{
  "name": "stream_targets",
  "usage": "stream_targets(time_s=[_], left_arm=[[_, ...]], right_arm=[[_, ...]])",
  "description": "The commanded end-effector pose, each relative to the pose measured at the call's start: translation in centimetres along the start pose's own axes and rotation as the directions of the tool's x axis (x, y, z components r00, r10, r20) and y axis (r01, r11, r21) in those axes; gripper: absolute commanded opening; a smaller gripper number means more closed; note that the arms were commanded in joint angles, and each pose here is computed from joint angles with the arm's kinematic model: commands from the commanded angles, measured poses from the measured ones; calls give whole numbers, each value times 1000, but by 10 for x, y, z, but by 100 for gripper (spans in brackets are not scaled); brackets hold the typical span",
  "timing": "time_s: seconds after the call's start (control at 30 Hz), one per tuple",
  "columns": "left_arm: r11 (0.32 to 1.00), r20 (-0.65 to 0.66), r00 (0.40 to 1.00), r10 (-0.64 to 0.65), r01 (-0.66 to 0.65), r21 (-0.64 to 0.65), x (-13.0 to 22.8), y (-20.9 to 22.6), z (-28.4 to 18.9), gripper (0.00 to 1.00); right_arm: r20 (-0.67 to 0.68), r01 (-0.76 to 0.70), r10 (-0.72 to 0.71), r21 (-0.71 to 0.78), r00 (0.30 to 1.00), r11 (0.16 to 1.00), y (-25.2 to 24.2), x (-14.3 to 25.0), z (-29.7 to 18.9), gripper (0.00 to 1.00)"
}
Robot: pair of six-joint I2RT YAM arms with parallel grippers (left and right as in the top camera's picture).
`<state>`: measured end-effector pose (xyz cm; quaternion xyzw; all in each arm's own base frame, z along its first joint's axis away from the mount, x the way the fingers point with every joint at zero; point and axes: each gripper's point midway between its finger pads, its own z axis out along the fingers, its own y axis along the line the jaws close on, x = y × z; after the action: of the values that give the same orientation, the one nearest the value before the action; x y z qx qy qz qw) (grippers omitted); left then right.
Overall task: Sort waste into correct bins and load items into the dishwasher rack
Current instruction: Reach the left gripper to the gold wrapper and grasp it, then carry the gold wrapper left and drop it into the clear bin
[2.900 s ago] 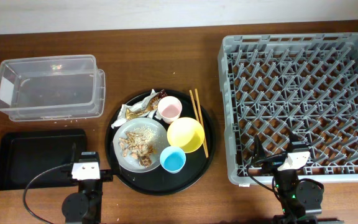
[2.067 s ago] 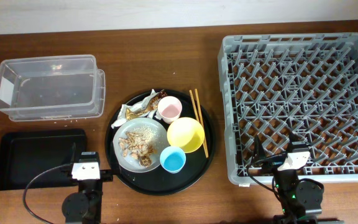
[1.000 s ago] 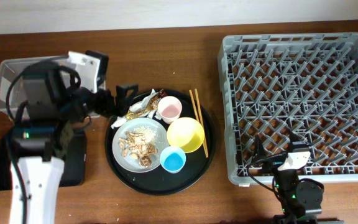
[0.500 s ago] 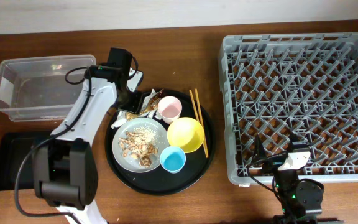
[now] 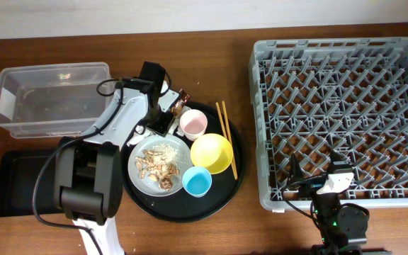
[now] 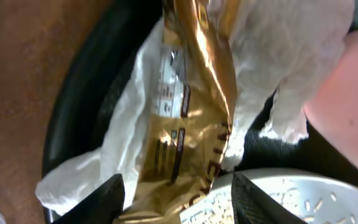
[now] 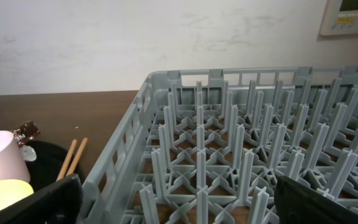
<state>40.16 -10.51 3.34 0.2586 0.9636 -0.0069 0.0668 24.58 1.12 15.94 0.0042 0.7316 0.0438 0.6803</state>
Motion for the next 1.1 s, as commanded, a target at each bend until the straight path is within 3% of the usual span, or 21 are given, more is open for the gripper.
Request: stream_targets(time_s=[0.0, 0.2, 0.53, 0.67, 0.73, 0.83, 0.93, 1.07], left_arm=[[1000, 32, 999, 17, -18, 6, -9, -1, -2, 54], [1000, 49, 999, 18, -18, 1, -11, 0, 4, 49], [1000, 31, 999, 17, -18, 17, -1, -4, 16, 48], [1000, 34, 999, 16, -17, 17, -2, -4, 15, 37], [1000, 39, 999, 9, -10, 15, -4, -4, 14, 18], [1000, 45, 999, -24, 23, 15, -7, -3, 9, 1], [998, 102, 993, -64, 64, 5, -19, 0, -20, 1], [986, 318, 936, -153, 167, -16, -36, 9, -107, 1]], right_arm=[[0, 3, -3, 11, 1000, 1000, -2, 2, 0, 99], [0, 3, -3, 11, 1000, 1000, -2, 2, 0, 99], [0, 3, -3, 11, 1000, 1000, -2, 2, 0, 98], [0, 3, -3, 11, 1000, 1000, -2, 2, 0, 99], [0, 3, -3, 11, 1000, 1000, -2, 2, 0, 99], [0, 3, -3, 11, 1000, 1000, -2, 2, 0, 99], [0, 3, -3, 11, 1000, 1000, -2, 2, 0, 99], [0, 3, -3, 11, 1000, 1000, -2, 2, 0, 99]])
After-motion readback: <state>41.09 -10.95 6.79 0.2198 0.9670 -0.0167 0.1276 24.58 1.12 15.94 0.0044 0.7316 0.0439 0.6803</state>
